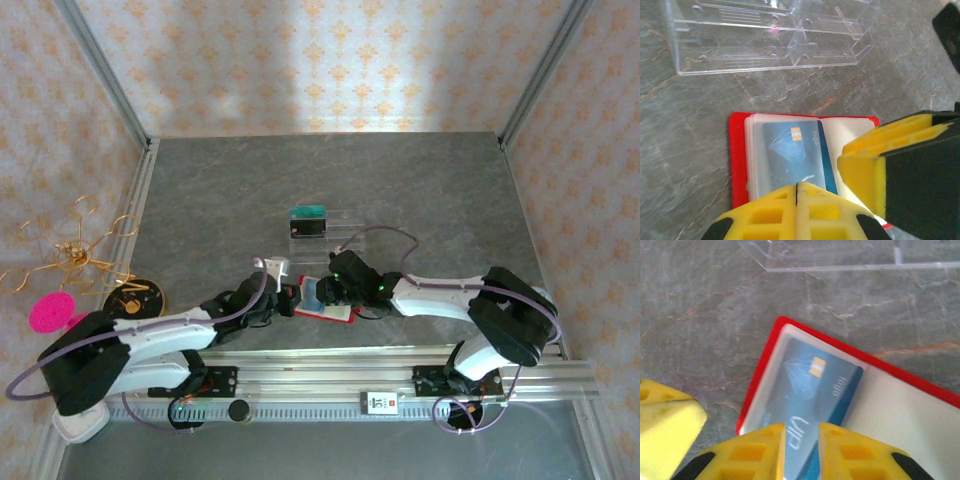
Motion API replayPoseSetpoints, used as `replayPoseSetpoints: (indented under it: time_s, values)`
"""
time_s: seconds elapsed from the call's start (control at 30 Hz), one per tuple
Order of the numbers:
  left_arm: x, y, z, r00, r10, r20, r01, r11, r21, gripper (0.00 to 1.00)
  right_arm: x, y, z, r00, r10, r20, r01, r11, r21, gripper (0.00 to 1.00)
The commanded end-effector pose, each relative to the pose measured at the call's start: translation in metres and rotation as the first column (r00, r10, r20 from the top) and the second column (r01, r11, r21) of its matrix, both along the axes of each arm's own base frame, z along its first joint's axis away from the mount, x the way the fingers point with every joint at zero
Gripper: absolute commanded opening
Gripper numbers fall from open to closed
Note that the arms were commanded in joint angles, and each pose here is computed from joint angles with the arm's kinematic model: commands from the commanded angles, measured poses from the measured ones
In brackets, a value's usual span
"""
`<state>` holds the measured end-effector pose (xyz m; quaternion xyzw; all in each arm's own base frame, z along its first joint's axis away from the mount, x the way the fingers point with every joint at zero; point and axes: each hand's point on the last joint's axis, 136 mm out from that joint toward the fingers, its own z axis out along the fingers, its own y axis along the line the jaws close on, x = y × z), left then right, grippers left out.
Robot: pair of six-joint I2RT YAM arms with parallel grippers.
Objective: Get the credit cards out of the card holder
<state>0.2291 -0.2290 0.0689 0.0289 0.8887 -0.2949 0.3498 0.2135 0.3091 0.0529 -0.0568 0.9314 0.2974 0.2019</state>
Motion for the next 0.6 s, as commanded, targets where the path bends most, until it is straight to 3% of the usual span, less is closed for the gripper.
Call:
replayPoseSetpoints:
  time_s: [0.0, 0.17, 0.57]
  values:
    - [0.01, -0.017, 0.007, 0.998, -0.043, 0.038, 0.042, 0.999, 0.01, 0.0, -0.004, 0.0, -0.002, 0.997, -0.025, -0.073, 0.03, 0.997, 0.074, 0.23]
    - [0.02, -0.028, 0.001, 0.996, -0.076, 0.046, 0.073, 0.995, 0.061, 0.0, -0.006, -0.009, -0.007, 0.992, -0.058, -0.113, 0.068, 0.994, 0.08, 0.21]
    - [0.021, -0.011, -0.031, 0.999, -0.041, 0.001, 0.04, 0.982, 0.184, 0.0, -0.006, -0.004, -0.005, 0.993, -0.034, -0.117, 0.047, 0.993, 0.108, 0.21]
